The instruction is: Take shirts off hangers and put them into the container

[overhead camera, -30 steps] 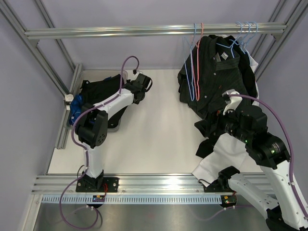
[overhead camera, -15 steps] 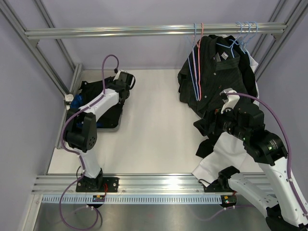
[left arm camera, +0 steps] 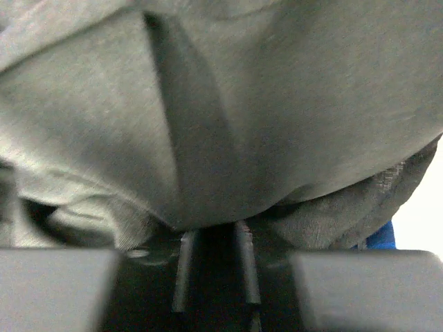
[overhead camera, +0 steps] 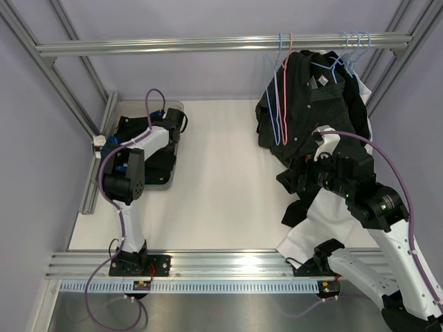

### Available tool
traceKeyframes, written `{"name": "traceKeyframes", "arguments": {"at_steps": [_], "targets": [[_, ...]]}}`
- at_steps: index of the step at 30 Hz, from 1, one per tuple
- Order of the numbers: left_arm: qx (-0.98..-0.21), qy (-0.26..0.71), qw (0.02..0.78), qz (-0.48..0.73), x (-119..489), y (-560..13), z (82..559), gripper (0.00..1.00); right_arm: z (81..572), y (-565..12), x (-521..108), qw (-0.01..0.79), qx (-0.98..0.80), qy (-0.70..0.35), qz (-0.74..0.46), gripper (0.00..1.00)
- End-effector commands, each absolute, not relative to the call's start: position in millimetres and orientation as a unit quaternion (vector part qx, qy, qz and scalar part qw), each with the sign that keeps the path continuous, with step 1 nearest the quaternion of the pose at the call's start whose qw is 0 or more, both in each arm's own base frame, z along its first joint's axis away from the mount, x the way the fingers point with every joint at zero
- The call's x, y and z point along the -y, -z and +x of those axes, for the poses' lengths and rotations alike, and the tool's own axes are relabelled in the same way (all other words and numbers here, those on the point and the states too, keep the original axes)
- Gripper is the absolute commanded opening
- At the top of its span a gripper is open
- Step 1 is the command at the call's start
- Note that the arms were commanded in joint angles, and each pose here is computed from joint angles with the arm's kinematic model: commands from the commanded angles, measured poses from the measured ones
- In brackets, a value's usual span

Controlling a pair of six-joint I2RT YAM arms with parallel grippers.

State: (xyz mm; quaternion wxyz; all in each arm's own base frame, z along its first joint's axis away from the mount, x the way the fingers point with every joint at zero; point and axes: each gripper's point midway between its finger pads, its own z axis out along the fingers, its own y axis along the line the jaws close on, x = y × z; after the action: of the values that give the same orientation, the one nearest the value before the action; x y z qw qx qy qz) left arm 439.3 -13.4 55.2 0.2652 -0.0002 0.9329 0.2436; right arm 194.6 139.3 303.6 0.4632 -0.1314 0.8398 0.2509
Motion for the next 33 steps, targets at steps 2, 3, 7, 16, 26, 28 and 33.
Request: {"name": "traceKeyframes", "arguments": {"at_steps": [2,3,7,16,26,28,33], "targets": [[-0.947,-0.201,0.251,-0.009,26,-48,448,0.33,192,-311,-141,0.468,-0.833,-0.259,-0.143,0.99],[-0.946,-0.198,0.256,-0.013,26,-54,449,0.36,192,-311,-140,0.470,-0.832,-0.257,-0.142,0.99],[-0.936,-0.193,0.291,-0.040,24,-98,446,0.56,187,-315,-137,0.477,-0.829,-0.257,-0.139,0.99],[-0.906,-0.154,0.381,-0.099,22,-207,423,0.80,183,-320,-141,0.480,-0.822,-0.272,-0.143,1.00],[-0.921,-0.090,0.365,-0.104,30,-199,361,0.74,184,-319,-144,0.480,-0.818,-0.278,-0.151,0.99],[-0.926,-0.080,0.353,-0.106,33,-183,354,0.69,185,-320,-146,0.481,-0.817,-0.281,-0.152,0.99],[-0.947,-0.088,0.289,-0.108,33,-115,340,0.64,187,-316,-148,0.474,-0.819,-0.283,-0.154,1.00]]}}
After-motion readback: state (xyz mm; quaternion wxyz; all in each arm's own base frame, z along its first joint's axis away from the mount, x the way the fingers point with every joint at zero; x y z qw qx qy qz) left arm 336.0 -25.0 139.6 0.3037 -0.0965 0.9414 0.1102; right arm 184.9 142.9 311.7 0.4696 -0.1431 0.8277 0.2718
